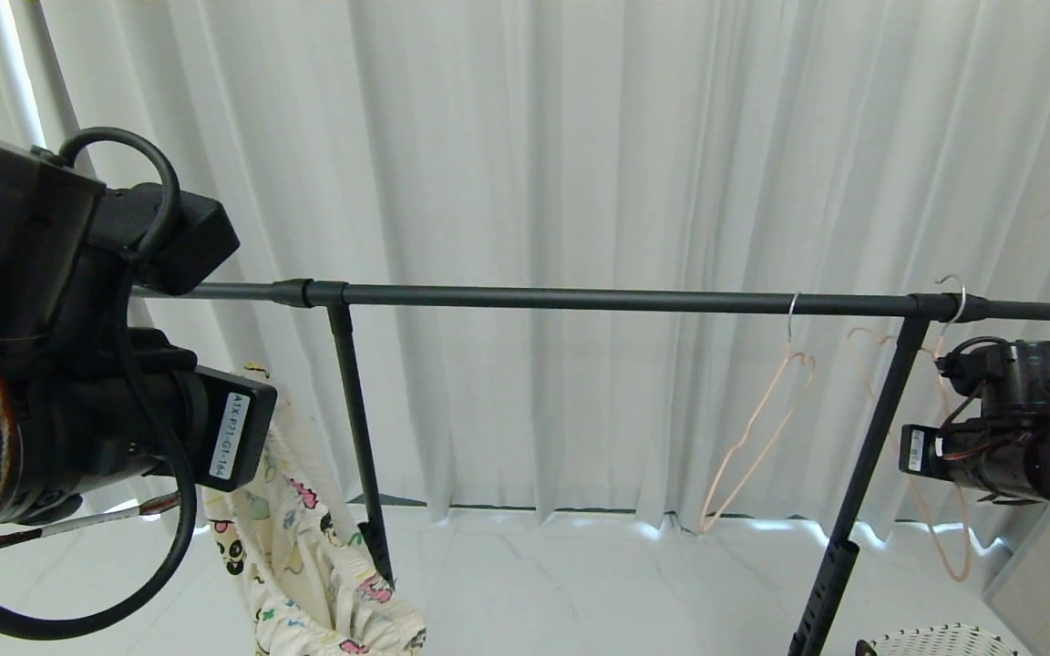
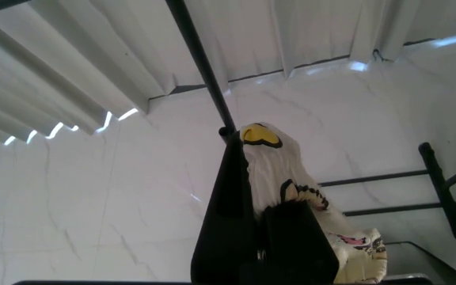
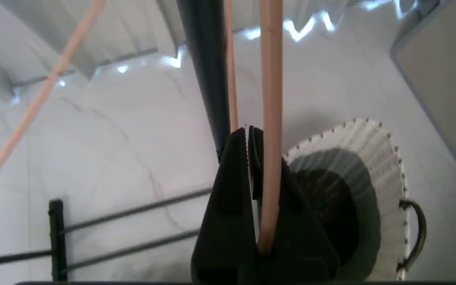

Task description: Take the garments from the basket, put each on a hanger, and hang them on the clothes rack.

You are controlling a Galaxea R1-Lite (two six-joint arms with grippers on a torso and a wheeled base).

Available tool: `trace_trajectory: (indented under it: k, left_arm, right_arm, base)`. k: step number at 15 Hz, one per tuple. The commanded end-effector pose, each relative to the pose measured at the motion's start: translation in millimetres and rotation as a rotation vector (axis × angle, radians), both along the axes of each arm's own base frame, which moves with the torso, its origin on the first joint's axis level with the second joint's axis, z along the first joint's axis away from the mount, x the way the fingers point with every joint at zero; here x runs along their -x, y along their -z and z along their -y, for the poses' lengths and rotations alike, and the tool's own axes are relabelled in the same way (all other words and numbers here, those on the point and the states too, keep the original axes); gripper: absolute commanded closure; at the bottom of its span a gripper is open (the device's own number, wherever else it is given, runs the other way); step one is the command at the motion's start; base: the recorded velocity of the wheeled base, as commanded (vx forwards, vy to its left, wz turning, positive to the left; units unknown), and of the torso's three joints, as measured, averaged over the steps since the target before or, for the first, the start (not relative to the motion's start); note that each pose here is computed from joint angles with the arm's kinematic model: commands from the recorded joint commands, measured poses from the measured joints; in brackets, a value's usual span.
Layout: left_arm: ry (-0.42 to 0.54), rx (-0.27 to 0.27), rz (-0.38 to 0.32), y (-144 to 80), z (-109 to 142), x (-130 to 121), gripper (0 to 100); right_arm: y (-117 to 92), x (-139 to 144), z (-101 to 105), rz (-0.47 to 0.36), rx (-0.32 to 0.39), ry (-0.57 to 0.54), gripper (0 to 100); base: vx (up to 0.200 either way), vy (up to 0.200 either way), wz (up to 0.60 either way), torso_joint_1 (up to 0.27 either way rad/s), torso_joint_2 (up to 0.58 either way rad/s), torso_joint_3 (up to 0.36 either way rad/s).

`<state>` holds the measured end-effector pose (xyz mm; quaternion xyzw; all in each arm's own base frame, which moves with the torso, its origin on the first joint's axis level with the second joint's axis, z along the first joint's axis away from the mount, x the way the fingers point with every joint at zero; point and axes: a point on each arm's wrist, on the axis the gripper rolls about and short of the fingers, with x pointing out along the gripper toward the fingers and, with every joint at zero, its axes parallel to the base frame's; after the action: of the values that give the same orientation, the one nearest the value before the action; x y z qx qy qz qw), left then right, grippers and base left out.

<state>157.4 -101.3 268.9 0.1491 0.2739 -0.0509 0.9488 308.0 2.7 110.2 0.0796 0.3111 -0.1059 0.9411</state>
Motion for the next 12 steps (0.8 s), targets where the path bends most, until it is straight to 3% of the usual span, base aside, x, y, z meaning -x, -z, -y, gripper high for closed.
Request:
trace_trajectory:
  k: [1, 6, 12]
  left_arm:
    - [-0.001, 0.004, 0.007, -1.7, -1.6, 1.8, 100]
    - [-0.014, 0.015, 0.023, -5.2, -6.9, 5.4, 100]
    - [-0.084, -0.015, 0.031, -1.2, -15.6, 6.4, 100]
  right_arm:
    - [-12.7, 7.8, 0.0, 0.048, 0.007, -0.006, 100]
    - [-28.5, 43.8, 0.8, 0.083, 0.036, -0.028, 100]
    - [-28.3, 112.1, 3.7, 0.06, 0.099, -0.069, 100]
  base:
    - [0.0, 0.0, 0.0, 0.0, 0.0, 0.0]
    - [0.0, 0.0, 0.0, 0.0, 0.0, 0.0]
    - [-0.2, 0.0, 0.0, 0.001, 0.0, 0.003]
